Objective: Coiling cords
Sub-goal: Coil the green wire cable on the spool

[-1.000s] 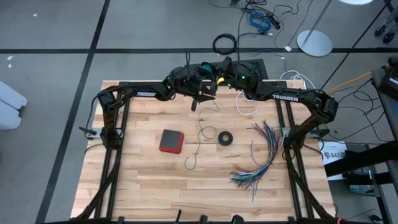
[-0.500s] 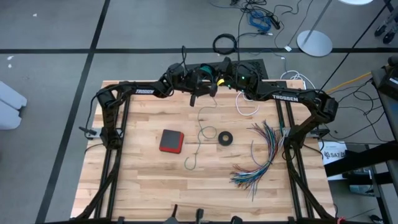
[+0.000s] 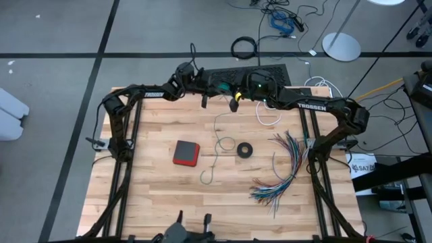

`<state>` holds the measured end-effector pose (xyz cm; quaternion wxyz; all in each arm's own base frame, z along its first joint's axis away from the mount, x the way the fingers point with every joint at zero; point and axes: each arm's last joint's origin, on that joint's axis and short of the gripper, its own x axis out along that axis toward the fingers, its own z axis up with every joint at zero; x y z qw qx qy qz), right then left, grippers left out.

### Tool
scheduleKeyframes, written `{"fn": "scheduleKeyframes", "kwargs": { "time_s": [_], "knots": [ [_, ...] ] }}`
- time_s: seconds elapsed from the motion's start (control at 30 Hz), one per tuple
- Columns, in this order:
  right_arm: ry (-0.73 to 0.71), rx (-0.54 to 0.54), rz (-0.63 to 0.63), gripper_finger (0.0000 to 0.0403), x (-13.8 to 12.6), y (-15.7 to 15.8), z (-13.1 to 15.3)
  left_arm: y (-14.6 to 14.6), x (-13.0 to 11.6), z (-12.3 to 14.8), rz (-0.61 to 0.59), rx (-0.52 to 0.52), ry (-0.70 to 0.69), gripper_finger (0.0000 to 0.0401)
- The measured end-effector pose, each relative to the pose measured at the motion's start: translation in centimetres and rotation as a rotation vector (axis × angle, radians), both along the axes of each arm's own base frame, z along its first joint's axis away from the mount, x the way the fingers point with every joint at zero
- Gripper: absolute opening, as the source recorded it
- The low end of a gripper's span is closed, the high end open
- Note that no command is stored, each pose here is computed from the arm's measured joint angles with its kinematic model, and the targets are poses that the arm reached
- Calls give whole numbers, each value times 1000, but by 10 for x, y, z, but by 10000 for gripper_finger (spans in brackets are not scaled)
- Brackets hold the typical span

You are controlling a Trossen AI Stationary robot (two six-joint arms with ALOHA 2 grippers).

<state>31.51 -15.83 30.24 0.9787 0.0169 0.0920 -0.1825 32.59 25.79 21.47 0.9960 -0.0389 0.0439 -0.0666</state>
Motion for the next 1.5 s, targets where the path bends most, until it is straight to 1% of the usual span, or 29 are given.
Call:
{"fn": "scheduleKeyframes", "kwargs": {
  "time_s": [0.13,0.23,0.43,0.57,0.8,0.87,0.9,1.0,1.07,1.1,1.5],
  "knots": [
    [71,-18,-3,0,-4,3,-2,6,-6,0,-28,-38,0,2],
    [121,-46,-45,0,-7,3,-2,7,-8,0,-40,-62,3,1],
    [241,-96,-99,0,-13,3,-7,7,-8,0,-48,-66,3,1],
    [332,-108,-125,0,-16,4,-13,7,-8,0,-49,-67,5,0],
    [418,-138,-154,0,-19,4,-18,8,-9,0,-46,-70,8,0],
    [467,-145,-165,0,-22,4,-20,11,-11,-2,-18,-74,20,0],
    [469,-139,-166,0,-23,5,-21,14,-13,-3,0,-76,25,0],
    [378,-118,-139,0,-22,3,-14,18,-17,-5,29,-81,40,0],
    [292,-110,-125,0,-21,0,-6,17,-17,-6,23,-82,51,0],
    [271,-110,-122,0,-21,-1,-4,17,-17,-7,20,-86,54,0],
    [223,-85,-133,0,-22,-4,-1,15,-15,-6,-2,-86,50,0]
  ]
}}
